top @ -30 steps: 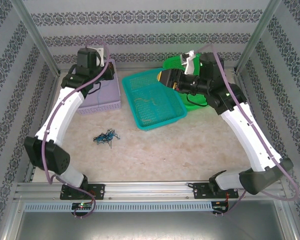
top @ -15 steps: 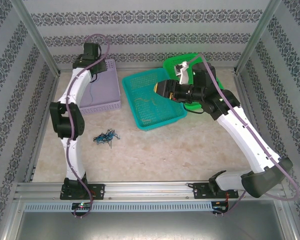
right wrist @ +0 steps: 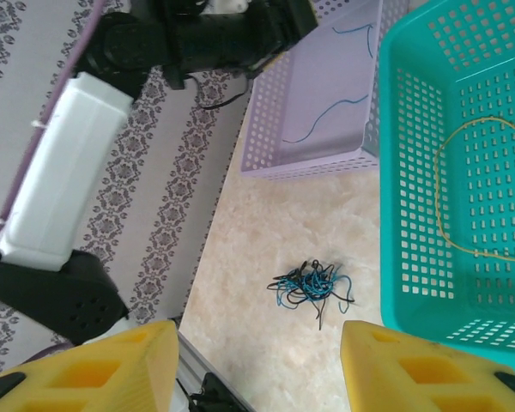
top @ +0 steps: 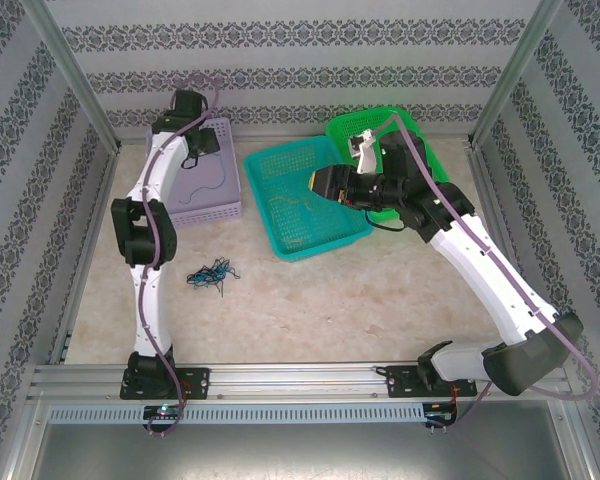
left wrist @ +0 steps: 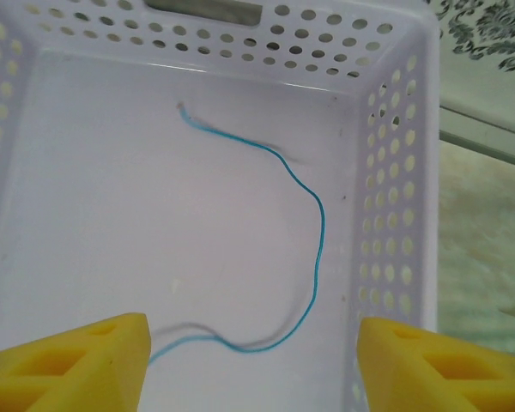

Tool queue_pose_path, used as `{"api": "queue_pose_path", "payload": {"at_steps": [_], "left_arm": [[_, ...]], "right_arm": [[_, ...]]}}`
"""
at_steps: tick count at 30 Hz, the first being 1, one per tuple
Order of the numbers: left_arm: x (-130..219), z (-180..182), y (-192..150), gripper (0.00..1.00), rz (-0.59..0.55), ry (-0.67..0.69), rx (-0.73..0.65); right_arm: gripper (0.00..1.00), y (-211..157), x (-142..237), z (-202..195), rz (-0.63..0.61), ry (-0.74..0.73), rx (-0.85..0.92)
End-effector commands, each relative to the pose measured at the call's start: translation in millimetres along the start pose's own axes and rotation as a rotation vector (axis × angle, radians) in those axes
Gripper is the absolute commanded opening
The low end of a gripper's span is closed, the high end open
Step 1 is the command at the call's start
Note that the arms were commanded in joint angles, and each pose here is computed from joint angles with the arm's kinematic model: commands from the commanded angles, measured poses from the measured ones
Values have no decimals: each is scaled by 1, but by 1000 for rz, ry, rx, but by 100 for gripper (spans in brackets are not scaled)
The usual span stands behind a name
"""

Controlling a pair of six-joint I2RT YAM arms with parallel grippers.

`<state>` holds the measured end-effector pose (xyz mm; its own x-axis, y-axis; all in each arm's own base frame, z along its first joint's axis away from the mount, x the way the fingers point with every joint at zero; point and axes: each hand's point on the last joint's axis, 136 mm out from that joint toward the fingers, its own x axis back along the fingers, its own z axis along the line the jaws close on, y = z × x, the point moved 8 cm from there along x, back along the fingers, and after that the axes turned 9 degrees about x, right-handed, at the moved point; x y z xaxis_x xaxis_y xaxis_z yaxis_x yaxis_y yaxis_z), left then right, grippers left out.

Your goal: Untangle the cables

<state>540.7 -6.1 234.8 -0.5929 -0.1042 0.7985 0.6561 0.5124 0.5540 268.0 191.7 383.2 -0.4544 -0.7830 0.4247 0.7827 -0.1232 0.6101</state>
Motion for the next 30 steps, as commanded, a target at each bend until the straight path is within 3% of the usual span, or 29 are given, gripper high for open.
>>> {"api": "queue_pose_path", "payload": {"at_steps": [1, 6, 11, 16, 19, 22, 30], "left_arm": [[79, 8, 10, 65, -20, -38, 116], [125, 31, -28, 59, 71, -61, 281], [138, 74, -120, 55, 272, 1, 487], [131, 121, -224, 62, 465, 101, 725], [121, 136, -260, 67, 513, 86, 893], [108, 139, -273, 71, 505, 41, 1031], [94, 138, -271, 70, 474, 64, 1088]], "right_arm": [[53, -7, -1, -4, -5, -26, 38], [51, -32, -12, -19, 65, -76, 71], [51, -67, -28, -23, 140, -80, 130], [51, -110, -51, -25, 250, -74, 138], [50, -129, -63, -21, 306, -54, 138], [49, -144, -73, -17, 337, -37, 140], [49, -161, -84, -18, 363, -38, 113]]}}
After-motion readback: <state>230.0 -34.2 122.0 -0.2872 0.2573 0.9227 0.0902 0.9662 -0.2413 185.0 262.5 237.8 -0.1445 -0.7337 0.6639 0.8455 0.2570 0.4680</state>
